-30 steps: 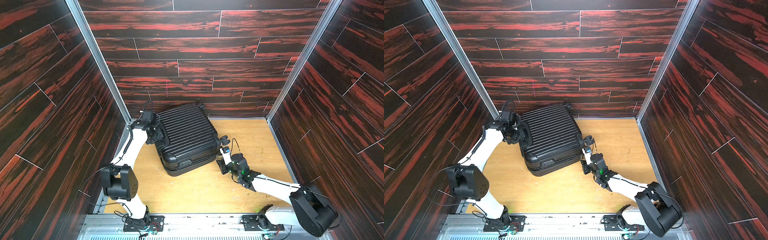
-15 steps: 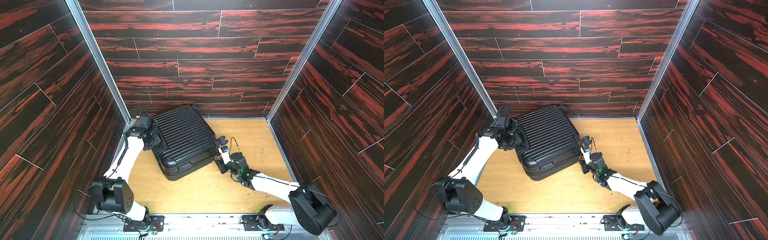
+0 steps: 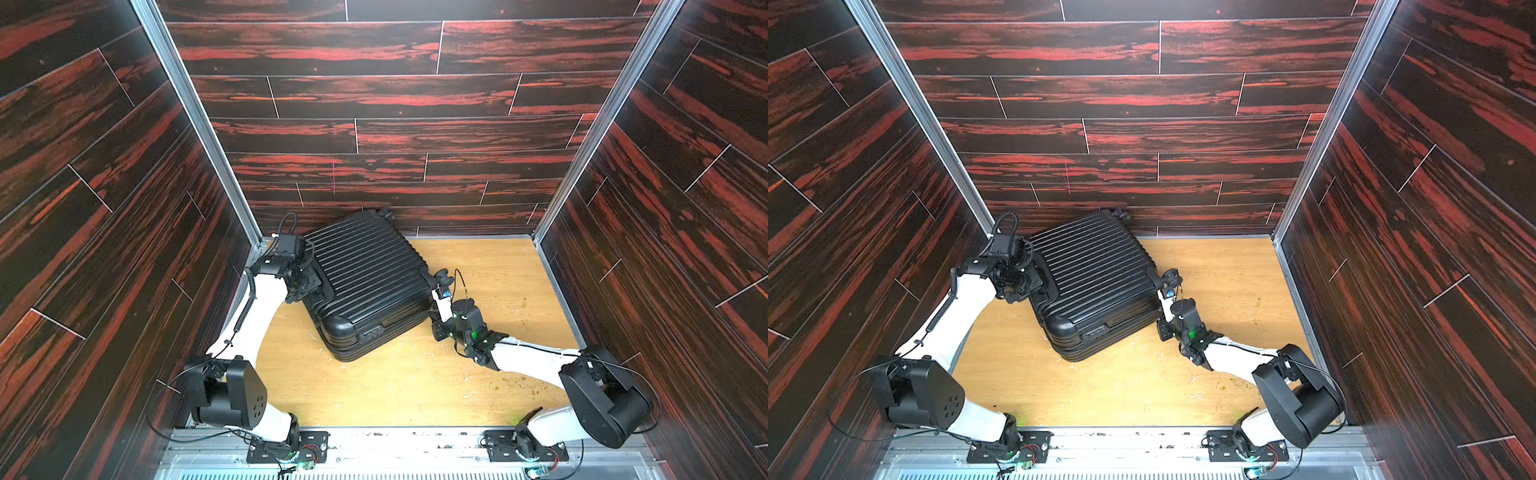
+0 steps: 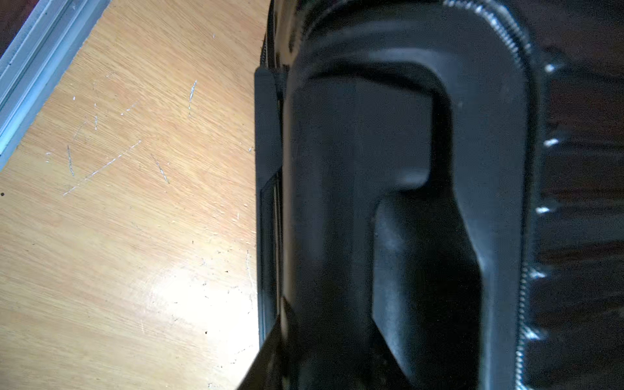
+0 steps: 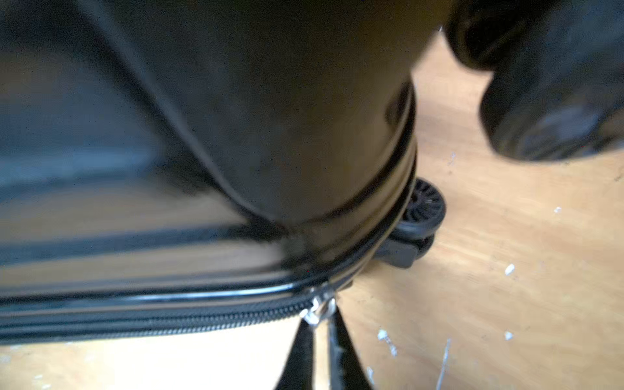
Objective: Close the suitcase zippers
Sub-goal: Zip the zipper on the suitcase.
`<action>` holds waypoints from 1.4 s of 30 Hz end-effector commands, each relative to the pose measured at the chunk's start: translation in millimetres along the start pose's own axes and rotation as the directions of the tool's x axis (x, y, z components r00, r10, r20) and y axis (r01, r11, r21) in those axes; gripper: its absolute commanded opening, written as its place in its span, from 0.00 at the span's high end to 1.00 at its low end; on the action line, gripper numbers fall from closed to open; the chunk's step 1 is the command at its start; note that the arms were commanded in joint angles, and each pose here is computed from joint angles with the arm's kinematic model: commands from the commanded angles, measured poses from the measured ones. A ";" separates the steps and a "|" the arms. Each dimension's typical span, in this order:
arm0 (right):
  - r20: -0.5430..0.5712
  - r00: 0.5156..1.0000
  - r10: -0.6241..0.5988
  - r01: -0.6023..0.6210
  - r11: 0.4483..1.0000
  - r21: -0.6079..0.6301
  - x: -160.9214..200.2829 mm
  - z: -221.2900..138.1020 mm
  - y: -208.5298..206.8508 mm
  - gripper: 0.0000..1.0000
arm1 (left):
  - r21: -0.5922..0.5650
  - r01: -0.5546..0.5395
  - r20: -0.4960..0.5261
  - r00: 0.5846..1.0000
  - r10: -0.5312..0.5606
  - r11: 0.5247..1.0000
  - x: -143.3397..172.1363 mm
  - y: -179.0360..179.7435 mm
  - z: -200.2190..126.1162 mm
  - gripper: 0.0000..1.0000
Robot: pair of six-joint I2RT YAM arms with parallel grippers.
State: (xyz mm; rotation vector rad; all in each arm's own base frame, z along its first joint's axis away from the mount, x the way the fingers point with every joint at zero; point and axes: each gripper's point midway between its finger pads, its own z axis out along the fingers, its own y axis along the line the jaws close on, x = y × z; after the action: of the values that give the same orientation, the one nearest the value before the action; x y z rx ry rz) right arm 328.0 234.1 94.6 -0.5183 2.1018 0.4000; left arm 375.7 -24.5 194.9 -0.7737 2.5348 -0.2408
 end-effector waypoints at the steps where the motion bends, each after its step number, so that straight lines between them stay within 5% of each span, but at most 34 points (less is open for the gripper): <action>1: 0.022 0.999 -0.027 0.028 0.999 -0.044 -2.5 -1.0 7.3 0.94 | 0.201 0.006 0.164 0.986 -0.039 0.980 -33.3 -35.4 -48.6 0.76; 10: 0.013 0.999 -0.040 0.041 0.993 -0.107 4.2 1.1 16.1 0.96 | 0.200 0.002 0.156 0.987 -0.034 0.980 -31.0 -34.8 -47.2 0.76; 29: 0.055 0.998 -0.014 0.021 0.993 -0.119 -5.7 15.4 0.9 0.80 | 0.209 -0.019 0.136 0.991 -0.010 0.978 -26.5 -36.7 -46.0 0.76; 42: 0.090 0.994 -0.062 0.078 0.978 -0.193 -5.0 1.7 13.4 1.00 | 0.206 -0.025 0.146 0.989 -0.005 0.978 -26.6 -35.3 -49.4 0.76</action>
State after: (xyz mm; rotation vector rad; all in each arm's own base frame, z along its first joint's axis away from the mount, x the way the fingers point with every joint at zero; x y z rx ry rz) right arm 330.6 241.9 86.1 -0.6374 2.0299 0.5415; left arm 374.7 -24.8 193.8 -0.7650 2.5364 -0.2486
